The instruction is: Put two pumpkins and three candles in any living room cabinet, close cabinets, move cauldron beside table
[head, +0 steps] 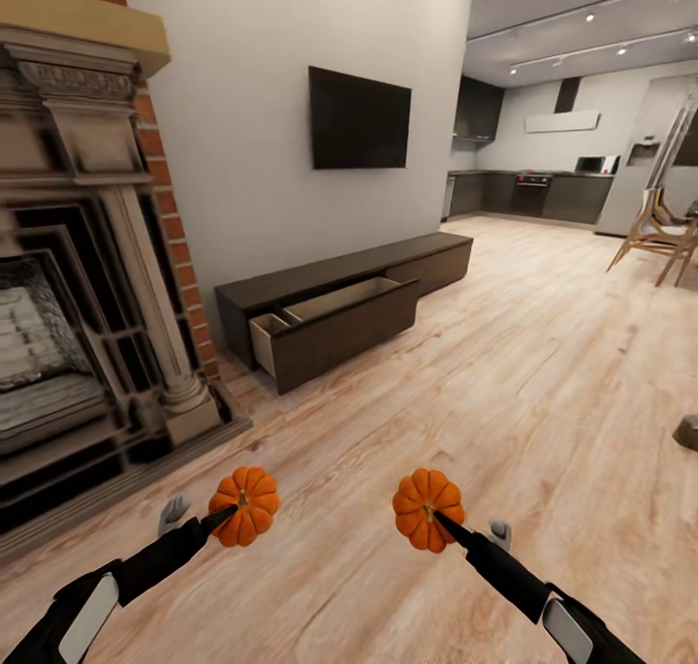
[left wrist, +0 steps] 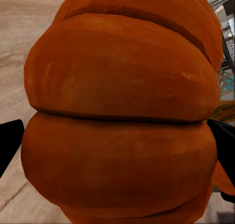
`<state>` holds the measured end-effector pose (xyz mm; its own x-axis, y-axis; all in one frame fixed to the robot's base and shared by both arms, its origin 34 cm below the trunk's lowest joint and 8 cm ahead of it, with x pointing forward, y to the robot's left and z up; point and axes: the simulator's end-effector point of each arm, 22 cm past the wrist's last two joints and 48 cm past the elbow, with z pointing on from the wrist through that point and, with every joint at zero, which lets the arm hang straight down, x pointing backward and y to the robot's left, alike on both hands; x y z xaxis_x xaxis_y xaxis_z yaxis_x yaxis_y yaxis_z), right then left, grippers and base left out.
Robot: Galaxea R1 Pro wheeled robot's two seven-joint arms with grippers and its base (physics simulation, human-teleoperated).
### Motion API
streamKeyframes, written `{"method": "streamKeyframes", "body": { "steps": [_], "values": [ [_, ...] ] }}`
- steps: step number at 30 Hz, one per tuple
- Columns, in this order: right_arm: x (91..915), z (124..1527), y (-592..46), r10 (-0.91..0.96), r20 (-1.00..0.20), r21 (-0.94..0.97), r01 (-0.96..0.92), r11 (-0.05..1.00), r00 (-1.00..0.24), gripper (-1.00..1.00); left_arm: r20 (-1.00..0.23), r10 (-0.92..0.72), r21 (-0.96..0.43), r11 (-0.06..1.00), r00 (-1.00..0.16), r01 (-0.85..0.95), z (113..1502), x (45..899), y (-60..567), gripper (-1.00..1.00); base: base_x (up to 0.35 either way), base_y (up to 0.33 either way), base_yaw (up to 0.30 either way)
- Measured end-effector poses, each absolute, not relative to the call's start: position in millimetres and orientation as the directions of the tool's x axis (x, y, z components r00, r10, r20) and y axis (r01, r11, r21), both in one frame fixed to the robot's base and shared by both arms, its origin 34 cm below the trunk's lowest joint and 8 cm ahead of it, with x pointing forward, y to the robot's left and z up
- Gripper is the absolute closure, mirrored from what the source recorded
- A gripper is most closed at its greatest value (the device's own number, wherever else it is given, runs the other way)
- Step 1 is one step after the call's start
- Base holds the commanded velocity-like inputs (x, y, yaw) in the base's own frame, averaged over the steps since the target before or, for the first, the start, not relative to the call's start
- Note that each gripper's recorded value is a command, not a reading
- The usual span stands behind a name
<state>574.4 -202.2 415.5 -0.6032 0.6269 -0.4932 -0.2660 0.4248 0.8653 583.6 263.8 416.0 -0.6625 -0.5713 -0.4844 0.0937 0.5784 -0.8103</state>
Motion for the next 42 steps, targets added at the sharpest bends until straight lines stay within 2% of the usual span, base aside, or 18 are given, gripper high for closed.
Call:
{"method": "streamKeyframes", "body": {
  "steps": [7,30,42],
  "values": [
    [574,416,-203,0.628,-0.492,0.866,-0.265,0.425,-0.602,1.00,-0.489,-0.570,-0.809,0.579,-0.660,0.099,419,584,263,1.00,0.130,-0.016,-0.269],
    [574,425,-203,0.630,-0.499,0.863,-0.279,0.421,-0.595,1.00,-0.503,-0.566,-0.805,0.582,-0.653,0.115,428,585,262,1.00,0.267,-0.124,-0.263],
    [574,426,-203,0.631,-0.500,0.863,-0.280,0.421,-0.593,1.00,-0.504,-0.566,-0.804,0.584,-0.653,0.115,428,585,263,1.00,0.271,-0.134,-0.028]
  ]
}}
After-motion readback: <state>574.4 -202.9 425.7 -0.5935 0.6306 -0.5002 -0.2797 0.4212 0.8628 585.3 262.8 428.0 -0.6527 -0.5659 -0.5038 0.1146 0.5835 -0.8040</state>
